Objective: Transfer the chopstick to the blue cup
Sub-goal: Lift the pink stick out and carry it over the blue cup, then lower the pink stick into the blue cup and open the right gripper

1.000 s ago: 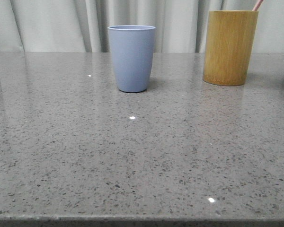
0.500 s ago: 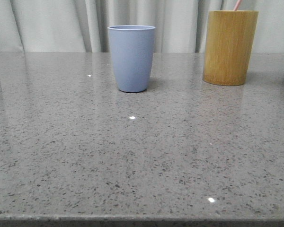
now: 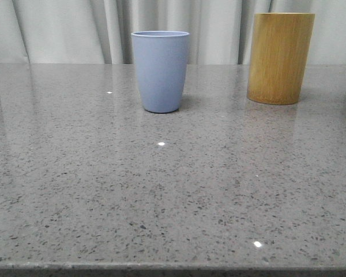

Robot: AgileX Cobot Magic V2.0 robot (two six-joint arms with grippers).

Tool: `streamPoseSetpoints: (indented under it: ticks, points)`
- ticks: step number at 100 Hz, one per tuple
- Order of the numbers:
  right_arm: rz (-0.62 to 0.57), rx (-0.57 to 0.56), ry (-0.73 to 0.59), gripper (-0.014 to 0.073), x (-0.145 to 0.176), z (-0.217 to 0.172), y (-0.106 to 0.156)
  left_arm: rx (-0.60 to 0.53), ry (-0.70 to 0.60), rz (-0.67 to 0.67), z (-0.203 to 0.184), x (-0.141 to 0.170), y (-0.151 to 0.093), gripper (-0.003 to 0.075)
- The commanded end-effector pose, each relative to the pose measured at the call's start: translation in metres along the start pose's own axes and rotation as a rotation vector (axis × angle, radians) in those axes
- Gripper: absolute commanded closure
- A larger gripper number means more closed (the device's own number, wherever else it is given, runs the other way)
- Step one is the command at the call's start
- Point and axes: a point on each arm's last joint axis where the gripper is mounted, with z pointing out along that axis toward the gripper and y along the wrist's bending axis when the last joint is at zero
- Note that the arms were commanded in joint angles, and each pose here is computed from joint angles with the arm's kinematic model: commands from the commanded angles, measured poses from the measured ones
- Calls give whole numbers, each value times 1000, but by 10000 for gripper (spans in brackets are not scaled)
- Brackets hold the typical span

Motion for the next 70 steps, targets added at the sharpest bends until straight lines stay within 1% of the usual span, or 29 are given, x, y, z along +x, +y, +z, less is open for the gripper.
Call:
streamPoseSetpoints:
  ticks: [1, 6, 21, 40, 54, 61, 66, 70]
  points:
    - [-4, -86, -116, 710, -15, -8, 22, 6, -86, -16, -6, -12, -1, 132]
    - [-6, -119, -111, 710, -11, -2, 31, 6, -86, -16, -6, -12, -1, 132]
    - [-7, -167, -90, 710, 3, 21, 46, 6, -86, -16, -6, -12, -1, 132]
    - [-9, -156, -8, 710, 29, 57, 47, 6, -86, -16, -6, -12, -1, 132]
    - [-5, -142, 42, 700, 43, 75, 44, 6, -86, -16, -6, -12, -1, 132]
    - [0, -139, 59, 666, 46, 79, 44, 6, -86, -16, -6, -12, -1, 132]
    - [0, -139, 62, 610, 47, 79, 43, 6, -86, -16, -6, -12, -1, 132]
    - [0, -138, 64, 540, 47, 80, 43, 6, -86, -16, -6, -12, -1, 132]
